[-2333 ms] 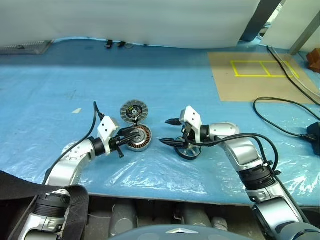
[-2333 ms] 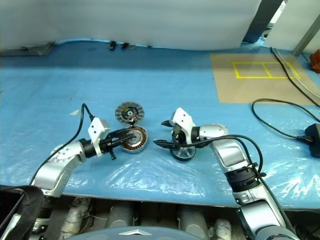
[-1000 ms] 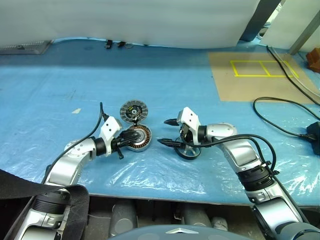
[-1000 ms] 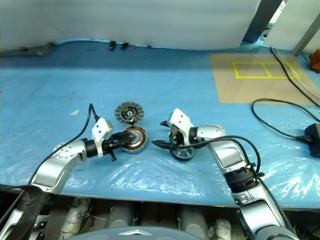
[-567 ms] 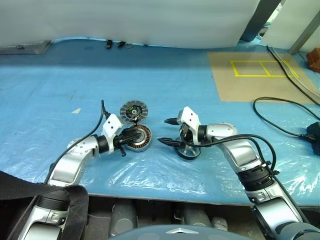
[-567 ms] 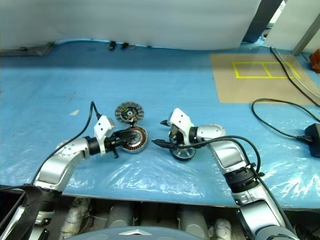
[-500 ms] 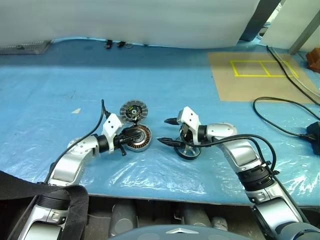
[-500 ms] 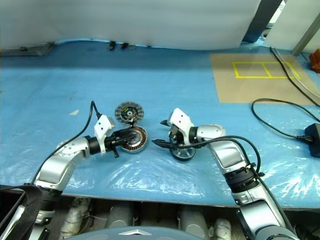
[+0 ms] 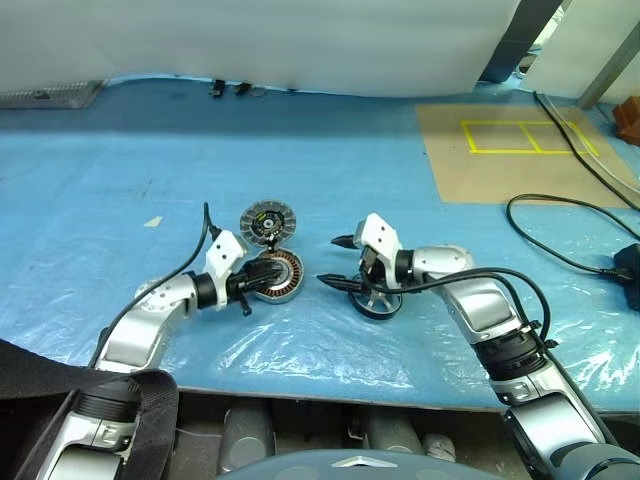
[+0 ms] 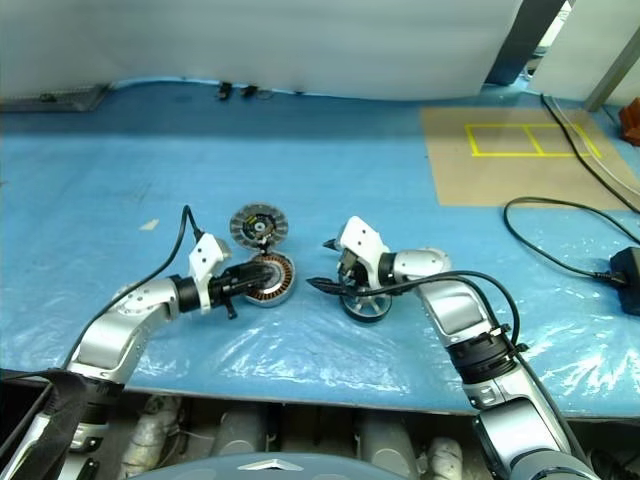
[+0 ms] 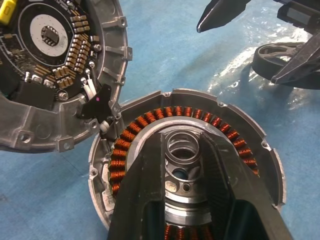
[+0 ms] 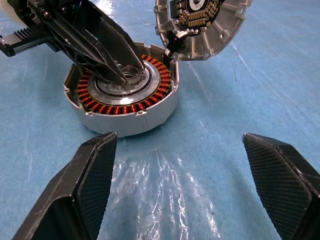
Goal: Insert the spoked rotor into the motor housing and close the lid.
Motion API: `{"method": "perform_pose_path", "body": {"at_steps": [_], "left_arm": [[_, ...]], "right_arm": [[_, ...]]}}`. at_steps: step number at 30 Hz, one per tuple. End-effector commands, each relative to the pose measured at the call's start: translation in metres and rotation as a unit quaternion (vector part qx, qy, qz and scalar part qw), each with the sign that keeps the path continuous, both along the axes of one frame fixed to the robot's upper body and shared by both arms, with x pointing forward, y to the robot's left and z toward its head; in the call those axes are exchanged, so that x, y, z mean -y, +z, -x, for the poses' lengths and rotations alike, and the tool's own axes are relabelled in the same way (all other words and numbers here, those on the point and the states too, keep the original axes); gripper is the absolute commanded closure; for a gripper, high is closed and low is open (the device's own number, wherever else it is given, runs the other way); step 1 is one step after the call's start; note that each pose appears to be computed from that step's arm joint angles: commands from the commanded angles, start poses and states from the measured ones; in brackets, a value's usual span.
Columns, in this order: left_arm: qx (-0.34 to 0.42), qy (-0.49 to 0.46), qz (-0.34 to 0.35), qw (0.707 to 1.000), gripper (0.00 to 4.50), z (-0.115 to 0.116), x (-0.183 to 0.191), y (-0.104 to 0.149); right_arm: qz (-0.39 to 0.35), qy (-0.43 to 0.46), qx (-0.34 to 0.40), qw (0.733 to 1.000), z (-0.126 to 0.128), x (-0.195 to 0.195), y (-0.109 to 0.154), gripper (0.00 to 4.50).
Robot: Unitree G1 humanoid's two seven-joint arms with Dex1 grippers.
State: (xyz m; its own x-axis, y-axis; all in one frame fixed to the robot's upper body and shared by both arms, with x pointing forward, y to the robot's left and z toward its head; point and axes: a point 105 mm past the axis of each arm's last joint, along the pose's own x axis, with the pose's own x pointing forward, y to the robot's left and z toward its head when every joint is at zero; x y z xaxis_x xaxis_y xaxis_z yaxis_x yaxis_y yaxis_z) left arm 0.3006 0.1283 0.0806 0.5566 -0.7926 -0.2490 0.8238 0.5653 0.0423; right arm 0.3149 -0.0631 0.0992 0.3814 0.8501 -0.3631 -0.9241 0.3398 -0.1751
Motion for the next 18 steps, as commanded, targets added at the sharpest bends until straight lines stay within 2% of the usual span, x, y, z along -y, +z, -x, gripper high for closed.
{"method": "perform_pose_path", "body": {"at_steps": [1, 18], "left_arm": [[-0.001, -0.005, -0.006, 1.000, 3.83, 0.0038, 0.0001, -0.0019], [-0.006, 0.007, -0.021, 1.000, 3.83, 0.0051, -0.0072, -0.0064]], "right_arm": [[-0.004, 0.008, 0.021, 1.000, -0.0017, -0.0029, 0.0092, 0.31], [-0.002, 0.009, 0.024, 1.000, -0.0033, -0.0022, 0.0089, 0.31]]}}
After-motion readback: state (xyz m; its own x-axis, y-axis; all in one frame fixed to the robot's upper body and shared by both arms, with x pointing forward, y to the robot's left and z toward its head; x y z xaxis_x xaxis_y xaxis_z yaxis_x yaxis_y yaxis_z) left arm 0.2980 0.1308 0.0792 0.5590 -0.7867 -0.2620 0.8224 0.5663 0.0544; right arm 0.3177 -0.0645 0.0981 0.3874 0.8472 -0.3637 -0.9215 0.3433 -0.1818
